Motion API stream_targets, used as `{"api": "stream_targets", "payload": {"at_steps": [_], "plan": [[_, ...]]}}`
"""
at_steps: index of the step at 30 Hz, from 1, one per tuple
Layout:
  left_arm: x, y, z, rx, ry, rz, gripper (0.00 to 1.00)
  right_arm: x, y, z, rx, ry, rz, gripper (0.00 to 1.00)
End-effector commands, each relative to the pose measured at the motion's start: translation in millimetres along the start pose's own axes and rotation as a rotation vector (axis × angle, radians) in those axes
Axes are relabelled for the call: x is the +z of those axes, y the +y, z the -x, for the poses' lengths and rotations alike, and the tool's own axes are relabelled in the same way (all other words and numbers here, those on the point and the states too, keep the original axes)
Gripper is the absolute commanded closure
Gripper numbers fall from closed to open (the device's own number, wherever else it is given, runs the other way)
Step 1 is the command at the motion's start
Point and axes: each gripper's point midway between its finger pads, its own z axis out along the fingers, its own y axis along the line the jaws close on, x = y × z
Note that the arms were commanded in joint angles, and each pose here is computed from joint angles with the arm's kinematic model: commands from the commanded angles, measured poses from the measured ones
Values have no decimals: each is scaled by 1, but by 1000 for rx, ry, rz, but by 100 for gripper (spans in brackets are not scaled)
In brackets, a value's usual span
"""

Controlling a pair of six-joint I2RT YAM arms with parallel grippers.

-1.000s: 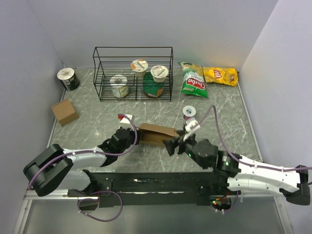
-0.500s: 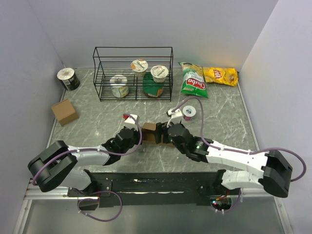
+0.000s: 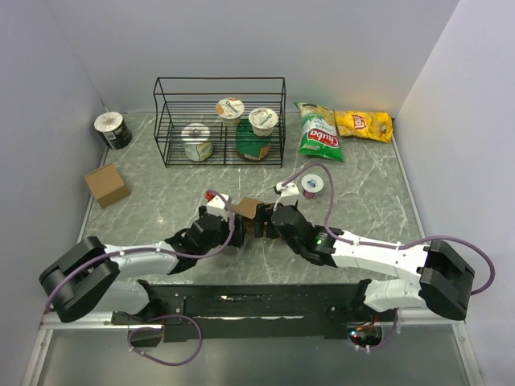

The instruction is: Fold the paper box

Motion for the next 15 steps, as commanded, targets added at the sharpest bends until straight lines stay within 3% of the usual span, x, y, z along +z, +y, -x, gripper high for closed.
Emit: {"api": "stream_targets", "payload": {"at_steps": [1,11,15], "plan": [[-17,-12,-21,24,96,-91,4,7,-15,-3,54,1,-51,21],[-67,-55,-2,30,35,-401,4,15,-34,-15,57,33,-91,21],[-99,-75,47,11,-112,-512,4,17,-38,-25,48,60,-100,21]]}}
